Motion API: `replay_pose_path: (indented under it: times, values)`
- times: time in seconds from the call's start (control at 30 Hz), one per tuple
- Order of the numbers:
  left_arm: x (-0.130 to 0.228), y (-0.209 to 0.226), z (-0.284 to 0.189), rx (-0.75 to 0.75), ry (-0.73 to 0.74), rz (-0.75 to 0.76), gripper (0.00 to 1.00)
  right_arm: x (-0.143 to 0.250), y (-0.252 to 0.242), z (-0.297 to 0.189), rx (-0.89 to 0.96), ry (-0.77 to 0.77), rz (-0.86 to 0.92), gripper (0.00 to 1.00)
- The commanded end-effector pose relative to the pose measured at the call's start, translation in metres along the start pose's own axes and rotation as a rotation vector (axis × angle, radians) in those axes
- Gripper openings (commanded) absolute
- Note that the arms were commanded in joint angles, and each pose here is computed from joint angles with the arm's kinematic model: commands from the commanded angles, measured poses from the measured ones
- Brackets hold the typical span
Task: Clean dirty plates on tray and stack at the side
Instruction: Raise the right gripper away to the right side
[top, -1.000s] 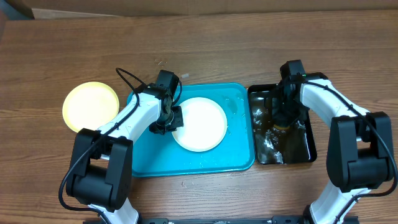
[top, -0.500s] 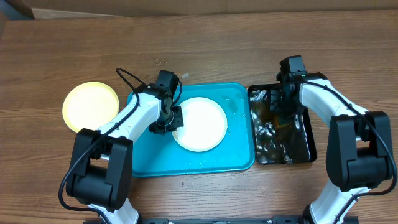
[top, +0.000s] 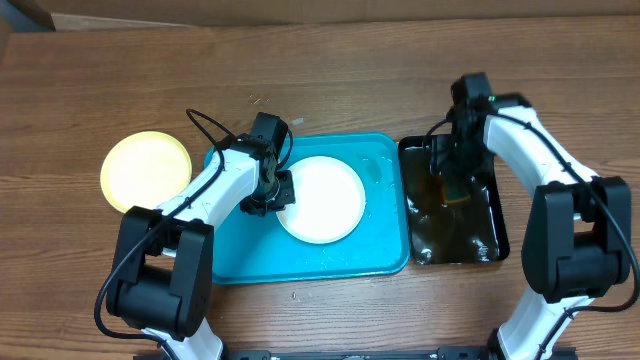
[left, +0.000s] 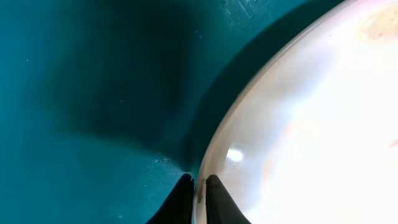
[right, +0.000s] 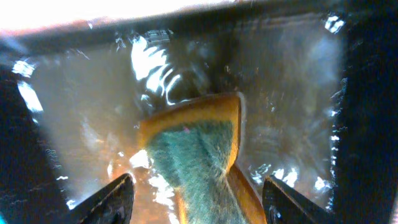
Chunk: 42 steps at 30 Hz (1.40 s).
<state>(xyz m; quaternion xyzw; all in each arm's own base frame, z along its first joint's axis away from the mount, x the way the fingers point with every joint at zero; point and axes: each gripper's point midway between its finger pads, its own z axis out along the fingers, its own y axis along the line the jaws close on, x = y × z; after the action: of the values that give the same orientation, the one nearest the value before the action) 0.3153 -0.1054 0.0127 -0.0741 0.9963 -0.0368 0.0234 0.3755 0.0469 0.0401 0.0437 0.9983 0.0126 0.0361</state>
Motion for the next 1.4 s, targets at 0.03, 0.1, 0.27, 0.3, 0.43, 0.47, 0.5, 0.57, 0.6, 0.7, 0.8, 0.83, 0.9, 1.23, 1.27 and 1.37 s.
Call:
replay_pose_path:
  times: [0.03,0.1,0.27,0.3,0.43,0.47,0.5,0.57,0.6,0.7,0.8,0.83,0.9,1.23,1.27,1.37]
  values:
    - [0.004,0.0,0.005,-0.006,0.014,0.009,0.14,-0.037,-0.007,-0.041,-0.021,-0.107,0.091,0.68]
    - [0.004,0.0,0.005,-0.006,0.015,0.009,0.16,-0.046,-0.018,-0.05,-0.023,-0.133,0.124,0.72]
    - [0.004,0.0,0.005,-0.006,0.015,0.009,0.22,-0.056,-0.074,-0.056,-0.014,-0.158,0.274,0.9]
    - [0.004,0.0,0.005,-0.006,0.015,0.009,0.23,-0.055,-0.083,-0.056,-0.01,-0.155,0.295,0.97]
    - [0.004,0.0,0.005,-0.006,0.014,0.009,0.23,-0.052,-0.121,-0.057,0.002,-0.155,0.384,1.0]
    - [0.004,0.0,0.005,-0.006,0.014,0.01,0.23,-0.052,-0.129,-0.058,0.005,-0.16,0.403,1.0]
    - [0.004,0.0,0.005,-0.006,0.014,0.009,0.23,-0.052,-0.135,-0.058,0.007,-0.165,0.418,1.0]
    - [0.004,0.0,0.005,-0.006,0.014,0.009,0.23,-0.053,-0.148,-0.059,0.01,-0.176,0.447,1.0]
    - [0.004,0.0,0.005,-0.006,0.014,0.009,0.23,-0.053,-0.152,-0.059,0.012,-0.18,0.457,1.0]
    - [0.004,0.0,0.005,-0.006,0.014,0.01,0.22,-0.053,-0.163,-0.06,0.015,-0.188,0.481,1.0]
    - [0.004,0.0,0.005,-0.005,0.014,0.01,0.22,-0.052,-0.167,-0.06,0.017,-0.191,0.49,1.0]
    - [0.004,0.0,0.005,-0.005,0.014,0.01,0.22,-0.053,-0.167,-0.06,0.017,-0.192,0.49,1.0]
    - [0.004,0.0,0.005,-0.005,0.014,0.01,0.23,-0.053,-0.167,-0.06,0.017,-0.194,0.49,1.0]
    - [0.004,0.0,0.005,-0.005,0.014,0.014,0.25,-0.053,-0.167,-0.061,0.017,-0.195,0.49,1.0]
    - [0.004,0.0,0.005,-0.005,0.014,0.014,0.25,-0.053,-0.167,-0.06,0.017,-0.194,0.49,1.0]
    - [0.004,0.0,0.005,-0.006,0.015,0.014,0.25,-0.053,-0.167,-0.06,0.017,-0.194,0.49,1.0]
